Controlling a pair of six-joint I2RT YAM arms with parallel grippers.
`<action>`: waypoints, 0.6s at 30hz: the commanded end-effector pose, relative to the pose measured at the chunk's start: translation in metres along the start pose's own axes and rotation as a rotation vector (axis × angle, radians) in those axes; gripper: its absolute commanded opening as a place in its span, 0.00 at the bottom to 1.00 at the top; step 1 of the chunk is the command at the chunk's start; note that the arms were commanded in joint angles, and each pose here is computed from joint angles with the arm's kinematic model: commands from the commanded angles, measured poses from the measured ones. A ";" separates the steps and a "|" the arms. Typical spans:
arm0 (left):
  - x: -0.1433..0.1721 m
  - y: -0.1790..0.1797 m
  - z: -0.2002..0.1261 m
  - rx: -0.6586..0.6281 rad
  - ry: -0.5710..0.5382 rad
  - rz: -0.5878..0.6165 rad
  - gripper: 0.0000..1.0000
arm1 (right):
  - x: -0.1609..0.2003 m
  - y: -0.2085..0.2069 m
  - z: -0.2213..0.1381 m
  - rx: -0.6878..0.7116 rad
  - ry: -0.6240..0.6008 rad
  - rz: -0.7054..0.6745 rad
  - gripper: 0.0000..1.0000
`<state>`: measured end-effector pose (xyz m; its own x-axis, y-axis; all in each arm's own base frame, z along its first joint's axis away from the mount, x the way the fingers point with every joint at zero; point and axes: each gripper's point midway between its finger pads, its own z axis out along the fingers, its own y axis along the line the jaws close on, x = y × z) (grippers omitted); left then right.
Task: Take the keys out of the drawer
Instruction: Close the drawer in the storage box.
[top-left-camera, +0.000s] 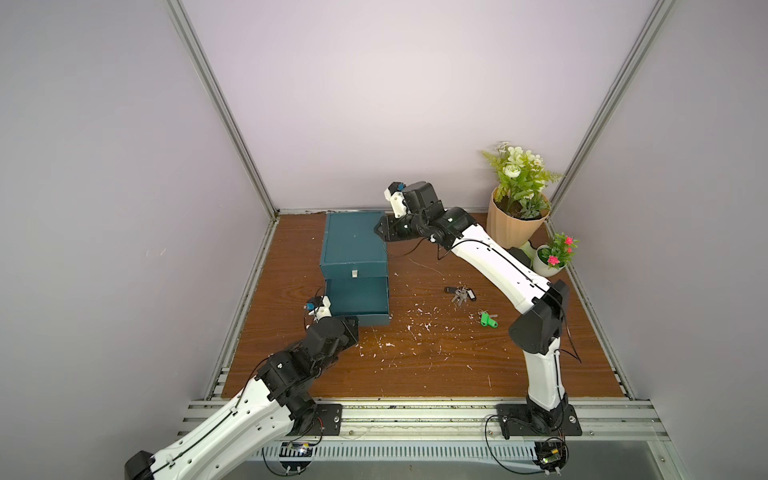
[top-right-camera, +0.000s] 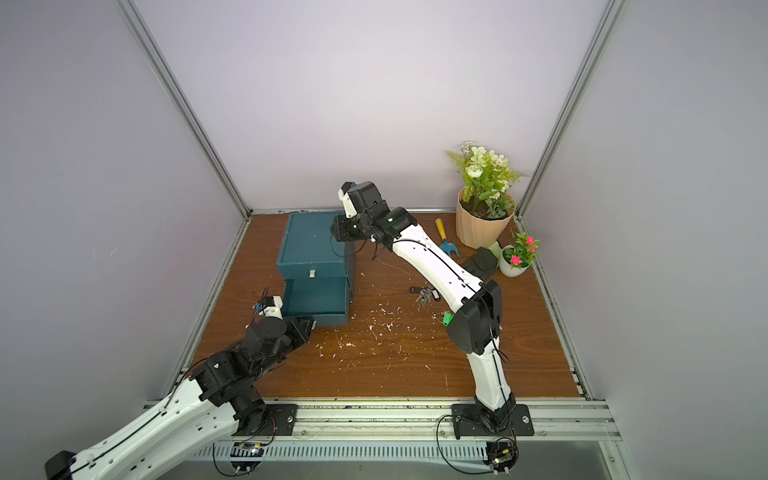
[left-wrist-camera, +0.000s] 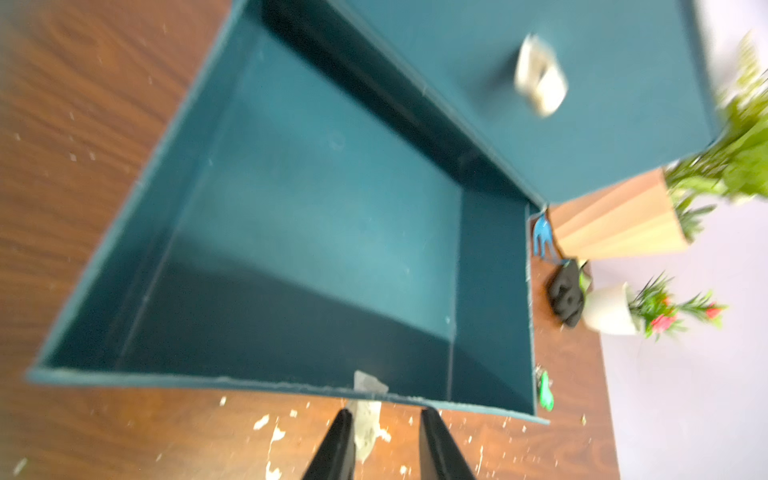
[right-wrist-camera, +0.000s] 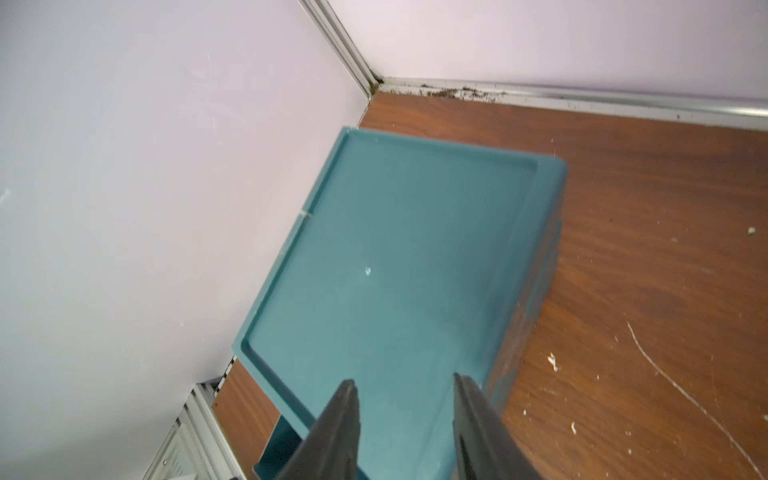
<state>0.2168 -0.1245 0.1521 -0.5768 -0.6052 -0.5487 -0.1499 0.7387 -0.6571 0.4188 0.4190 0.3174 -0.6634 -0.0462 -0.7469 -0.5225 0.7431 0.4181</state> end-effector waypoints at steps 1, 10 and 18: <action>-0.018 -0.008 0.004 0.033 -0.114 -0.042 0.33 | -0.003 -0.009 0.007 0.041 0.013 -0.062 0.43; -0.036 -0.018 0.010 0.048 -0.208 -0.030 0.33 | 0.015 -0.020 0.031 0.064 0.062 -0.086 0.43; -0.054 -0.016 0.011 0.048 -0.269 -0.077 0.34 | 0.026 -0.023 0.034 0.061 0.089 -0.085 0.43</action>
<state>0.2523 -0.1152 0.1732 -0.3862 -0.7044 -0.5955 -0.1477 0.6845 -0.7139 0.4438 0.4243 0.2636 -0.6698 -0.1417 -0.7289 -0.5228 0.7871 0.3274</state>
